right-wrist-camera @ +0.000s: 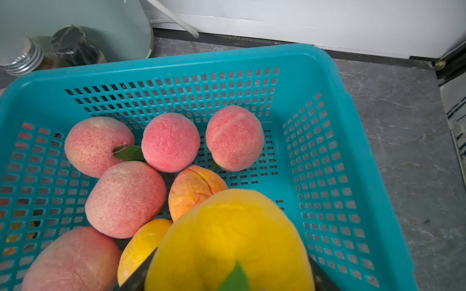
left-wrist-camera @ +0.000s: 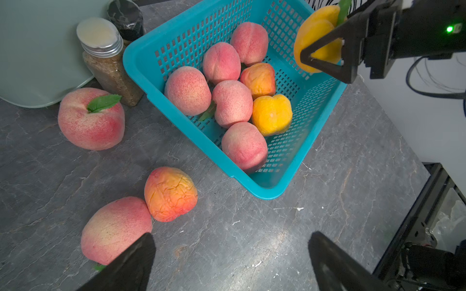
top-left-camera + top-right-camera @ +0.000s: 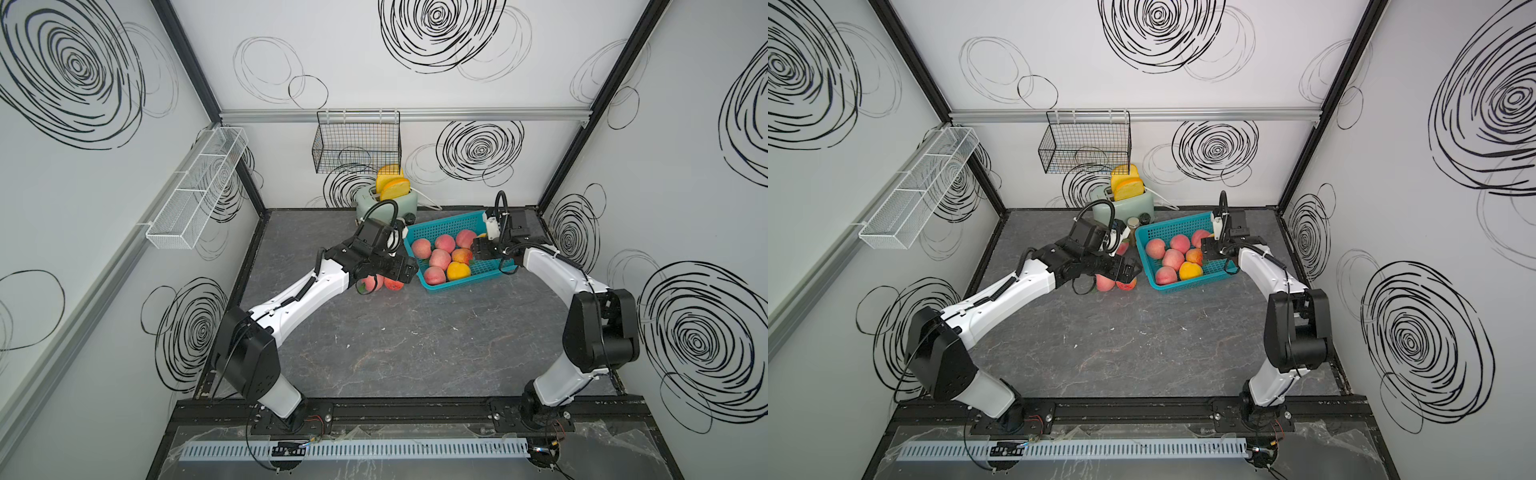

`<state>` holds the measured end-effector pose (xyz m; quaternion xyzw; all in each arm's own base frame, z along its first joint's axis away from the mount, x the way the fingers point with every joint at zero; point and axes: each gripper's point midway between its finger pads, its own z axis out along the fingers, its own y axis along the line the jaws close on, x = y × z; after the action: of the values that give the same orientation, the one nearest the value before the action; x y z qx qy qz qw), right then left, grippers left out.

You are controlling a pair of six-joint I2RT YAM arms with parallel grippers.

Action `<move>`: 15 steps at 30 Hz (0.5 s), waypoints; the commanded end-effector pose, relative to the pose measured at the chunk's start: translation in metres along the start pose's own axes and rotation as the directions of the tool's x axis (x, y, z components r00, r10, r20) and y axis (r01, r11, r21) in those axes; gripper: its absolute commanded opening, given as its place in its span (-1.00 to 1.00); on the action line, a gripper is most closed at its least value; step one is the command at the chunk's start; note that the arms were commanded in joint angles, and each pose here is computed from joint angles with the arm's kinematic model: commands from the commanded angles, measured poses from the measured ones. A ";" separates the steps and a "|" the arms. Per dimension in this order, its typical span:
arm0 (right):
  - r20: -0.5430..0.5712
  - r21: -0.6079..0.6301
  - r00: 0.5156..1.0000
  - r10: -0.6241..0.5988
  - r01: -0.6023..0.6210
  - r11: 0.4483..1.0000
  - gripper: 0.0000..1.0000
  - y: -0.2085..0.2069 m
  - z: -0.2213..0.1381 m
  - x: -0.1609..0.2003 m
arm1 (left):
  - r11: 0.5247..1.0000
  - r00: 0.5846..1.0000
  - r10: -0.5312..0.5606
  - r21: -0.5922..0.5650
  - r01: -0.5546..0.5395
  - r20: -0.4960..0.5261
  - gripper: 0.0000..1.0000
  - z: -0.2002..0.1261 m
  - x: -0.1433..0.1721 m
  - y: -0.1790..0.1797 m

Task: Put the peaches into the basket
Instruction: Place the peach in the basket.

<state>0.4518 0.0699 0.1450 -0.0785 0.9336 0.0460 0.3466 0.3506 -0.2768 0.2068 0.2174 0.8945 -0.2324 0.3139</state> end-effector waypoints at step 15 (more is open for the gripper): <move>-0.030 0.062 0.999 0.031 -0.030 0.998 0.46 -0.019 0.031 0.008 | 1.000 1.000 0.017 0.027 -0.016 -0.015 0.97 0.012 0.023 -0.003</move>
<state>0.4615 0.0581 0.1133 -0.0606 0.9437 0.0289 0.3238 0.3372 -0.2745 0.1742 0.2223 0.9047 -0.2260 0.2847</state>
